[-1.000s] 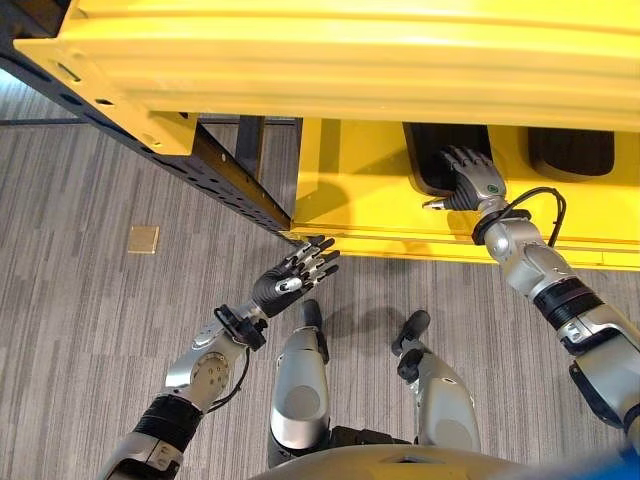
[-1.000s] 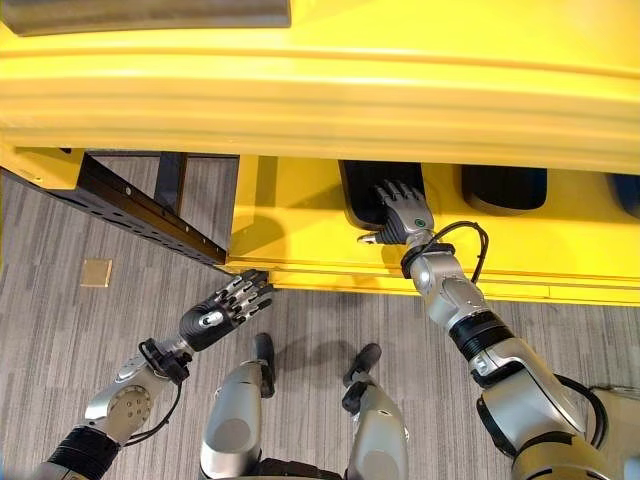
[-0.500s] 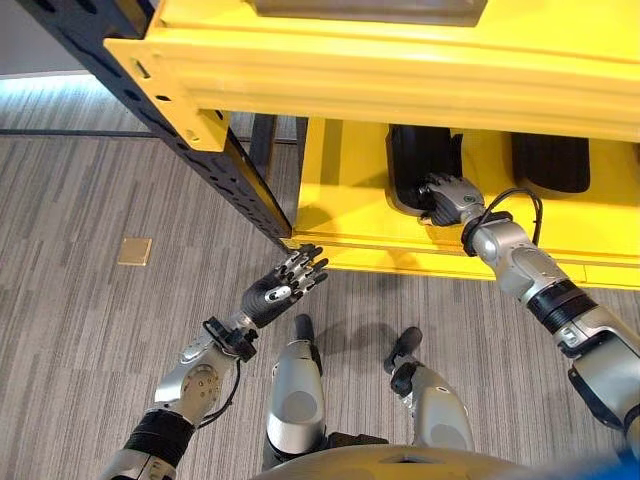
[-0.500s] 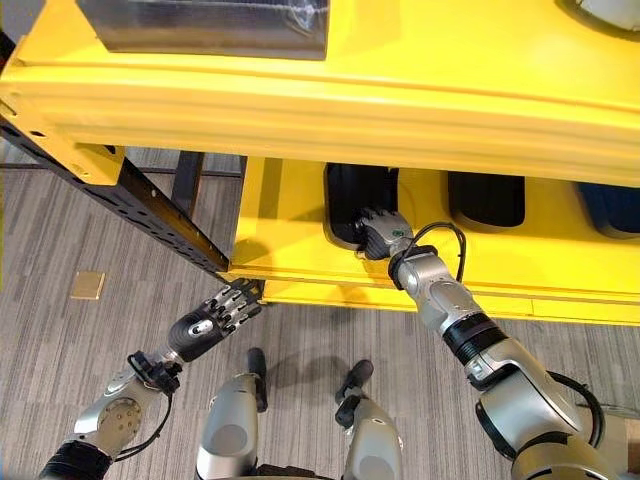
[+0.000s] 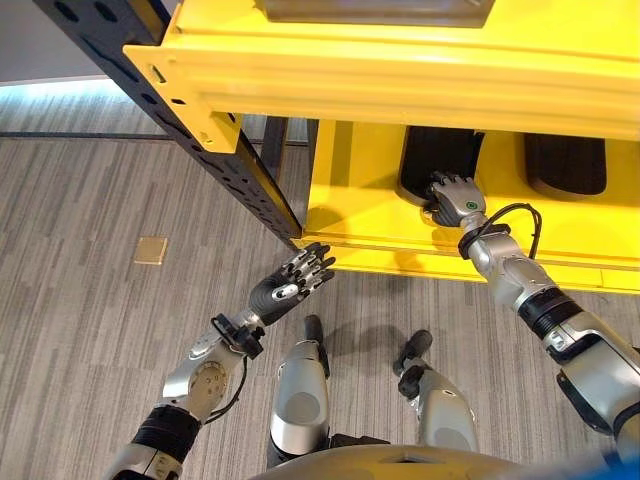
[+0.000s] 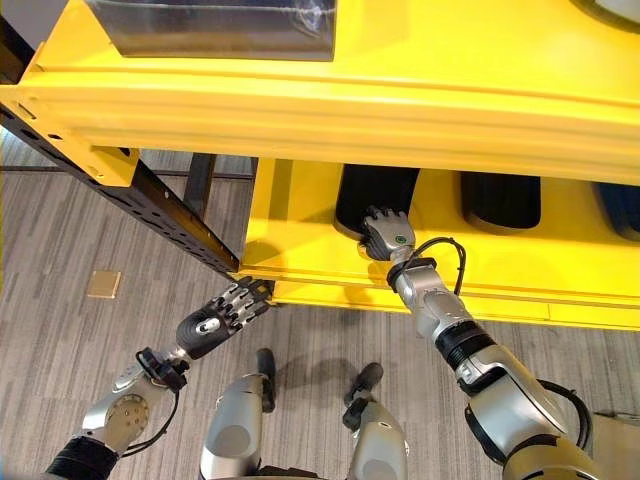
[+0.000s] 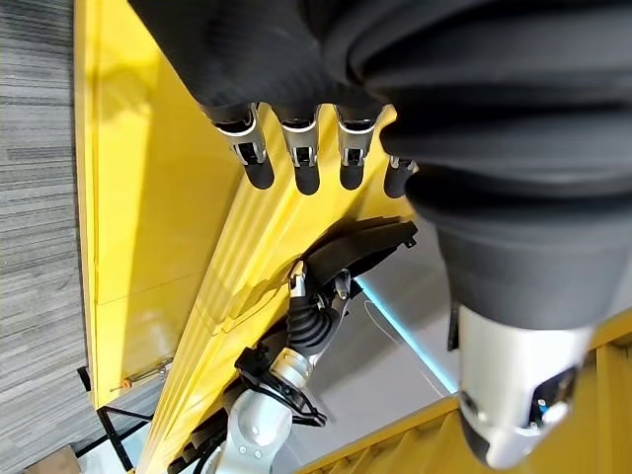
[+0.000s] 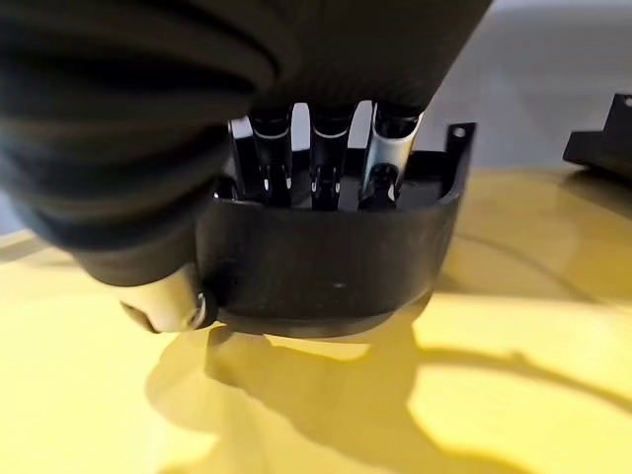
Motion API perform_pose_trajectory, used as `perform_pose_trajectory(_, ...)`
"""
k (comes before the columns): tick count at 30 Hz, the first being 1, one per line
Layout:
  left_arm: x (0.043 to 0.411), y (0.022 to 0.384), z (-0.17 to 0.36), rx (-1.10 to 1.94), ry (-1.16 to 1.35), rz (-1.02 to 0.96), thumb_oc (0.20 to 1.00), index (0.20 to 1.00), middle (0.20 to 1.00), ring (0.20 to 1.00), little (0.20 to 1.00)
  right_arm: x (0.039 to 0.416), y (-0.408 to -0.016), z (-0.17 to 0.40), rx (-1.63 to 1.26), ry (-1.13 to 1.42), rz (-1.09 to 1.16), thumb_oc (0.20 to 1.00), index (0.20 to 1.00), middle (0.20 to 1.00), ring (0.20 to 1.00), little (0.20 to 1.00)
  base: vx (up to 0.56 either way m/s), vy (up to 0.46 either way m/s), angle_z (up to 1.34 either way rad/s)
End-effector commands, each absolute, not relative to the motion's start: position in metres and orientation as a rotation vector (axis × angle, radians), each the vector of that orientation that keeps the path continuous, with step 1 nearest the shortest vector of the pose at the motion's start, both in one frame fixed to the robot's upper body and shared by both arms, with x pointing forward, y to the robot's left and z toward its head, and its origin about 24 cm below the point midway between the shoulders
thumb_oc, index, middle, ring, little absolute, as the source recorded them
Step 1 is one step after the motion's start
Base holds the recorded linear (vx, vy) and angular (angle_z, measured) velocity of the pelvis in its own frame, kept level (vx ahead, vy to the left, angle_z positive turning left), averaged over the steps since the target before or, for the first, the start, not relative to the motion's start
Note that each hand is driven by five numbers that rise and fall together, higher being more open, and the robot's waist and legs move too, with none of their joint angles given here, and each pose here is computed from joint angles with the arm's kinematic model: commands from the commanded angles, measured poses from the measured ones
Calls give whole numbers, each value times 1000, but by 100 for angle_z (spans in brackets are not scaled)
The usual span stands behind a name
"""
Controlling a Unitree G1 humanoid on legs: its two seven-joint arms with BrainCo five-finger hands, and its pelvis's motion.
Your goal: Move parts from the plastic box to the shelf.
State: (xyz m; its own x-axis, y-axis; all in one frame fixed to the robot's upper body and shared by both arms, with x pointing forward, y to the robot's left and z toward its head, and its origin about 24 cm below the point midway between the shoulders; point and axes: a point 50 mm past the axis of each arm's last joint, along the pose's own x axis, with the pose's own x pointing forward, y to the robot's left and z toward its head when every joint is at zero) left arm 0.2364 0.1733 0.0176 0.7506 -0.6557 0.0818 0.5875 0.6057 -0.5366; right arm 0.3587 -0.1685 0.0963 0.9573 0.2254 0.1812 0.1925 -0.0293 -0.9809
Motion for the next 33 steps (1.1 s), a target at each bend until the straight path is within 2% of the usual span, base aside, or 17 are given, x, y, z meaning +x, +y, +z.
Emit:
perform_pose_trajectory(1,237,159,29,-582,38,-781,1000,1000,1000,1000,1000,356,-164,86,-1712,-375,87,200,200,200,200,200,-7,37,1)
perform_pose_trajectory(15,242,155,31,-586,31,-802,1000,1000,1000,1000,1000,363,-125,113,-1921,-630,213,200,200,200,200,200,-7,23,4)
perform_pose_trajectory(26,239,161,30,-577,37,-818,1000,1000,1000,1000,1000,366,-120,117,-2105,-720,352,200,200,200,200,200,-2,-1,3)
perform_pose_trajectory(33,238,165,32,-567,34,-825,1000,1000,1000,1000,1000,374,-139,120,-2223,-660,333,200,200,200,200,200,4,-15,3)
